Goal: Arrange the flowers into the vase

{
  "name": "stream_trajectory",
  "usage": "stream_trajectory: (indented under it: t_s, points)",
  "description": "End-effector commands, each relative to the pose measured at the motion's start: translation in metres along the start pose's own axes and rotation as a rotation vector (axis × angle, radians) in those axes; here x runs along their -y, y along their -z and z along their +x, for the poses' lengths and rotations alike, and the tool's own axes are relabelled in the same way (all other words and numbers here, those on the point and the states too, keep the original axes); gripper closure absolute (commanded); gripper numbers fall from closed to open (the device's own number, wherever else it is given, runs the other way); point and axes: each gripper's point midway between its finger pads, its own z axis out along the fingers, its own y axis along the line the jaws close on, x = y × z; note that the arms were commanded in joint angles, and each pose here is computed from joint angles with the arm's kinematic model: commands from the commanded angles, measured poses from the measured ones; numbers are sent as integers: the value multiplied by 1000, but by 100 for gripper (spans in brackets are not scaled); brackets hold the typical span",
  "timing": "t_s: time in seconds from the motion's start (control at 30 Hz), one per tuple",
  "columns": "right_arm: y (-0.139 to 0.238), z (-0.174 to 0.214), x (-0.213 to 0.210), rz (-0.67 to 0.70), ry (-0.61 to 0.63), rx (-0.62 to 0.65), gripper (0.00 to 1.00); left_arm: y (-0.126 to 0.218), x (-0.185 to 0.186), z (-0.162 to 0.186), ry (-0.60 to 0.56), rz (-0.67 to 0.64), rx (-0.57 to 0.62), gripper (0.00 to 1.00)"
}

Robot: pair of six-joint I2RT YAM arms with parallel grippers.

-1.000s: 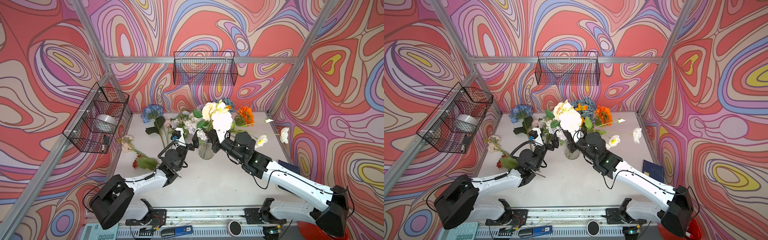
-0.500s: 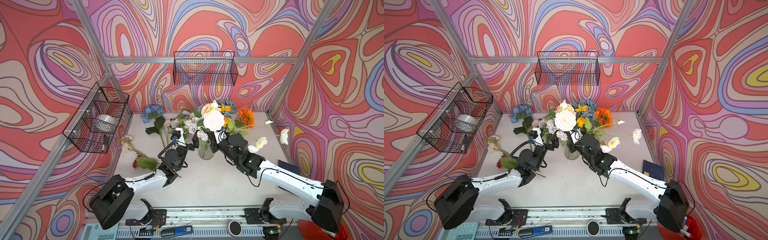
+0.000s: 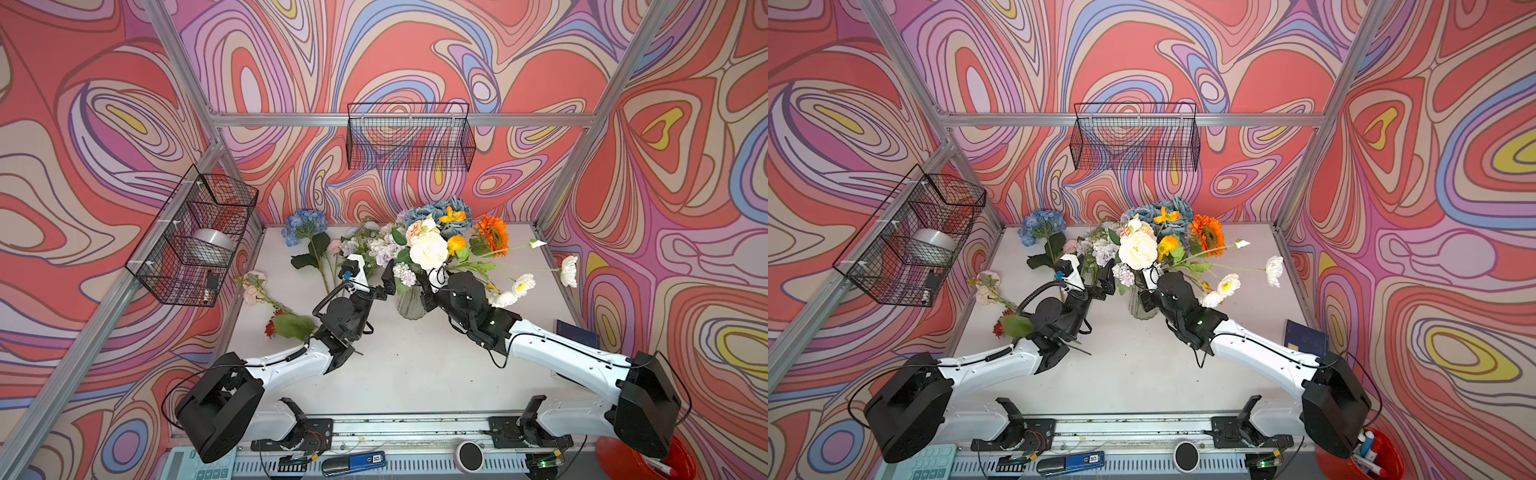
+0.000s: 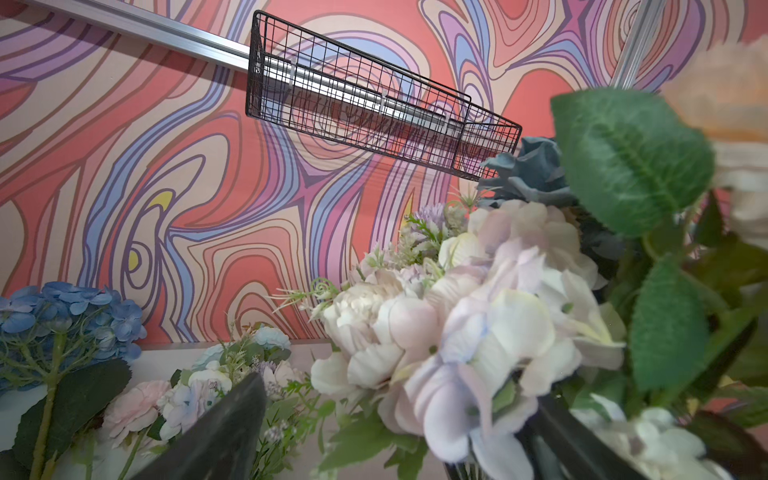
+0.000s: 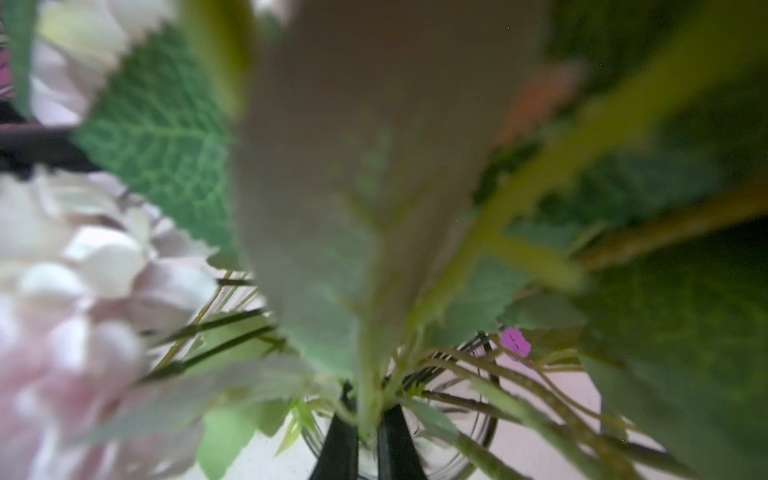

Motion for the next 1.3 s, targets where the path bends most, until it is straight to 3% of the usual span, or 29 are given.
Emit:
stream_trajectory:
  t_s: [0.0,0.2,0.43,0.6,0.87,1.03,1.1,1.27]
  points:
    - [-7,22,-2,-15,-10,-61,100,1,-3,-9,-5,-5,26,7]
    - [-11,29,-2,-22,-6,-90,98,1,-1,-8,8,4,21,7]
    - [3,8,-4,-47,-30,-80,68,3,-1,-5,24,14,12,7]
    - [25,-9,-4,-71,-62,-62,57,3,0,-6,29,16,13,7]
    - [55,-28,-15,-168,-75,-43,52,2,1,-7,28,20,14,7]
    - [63,-52,-21,-196,-55,55,53,1,2,-7,28,22,9,7]
    - [61,-59,-21,-193,-50,82,55,2,1,-6,33,21,-1,0]
    - [56,-42,-26,-211,-51,24,53,14,5,9,20,69,-97,0]
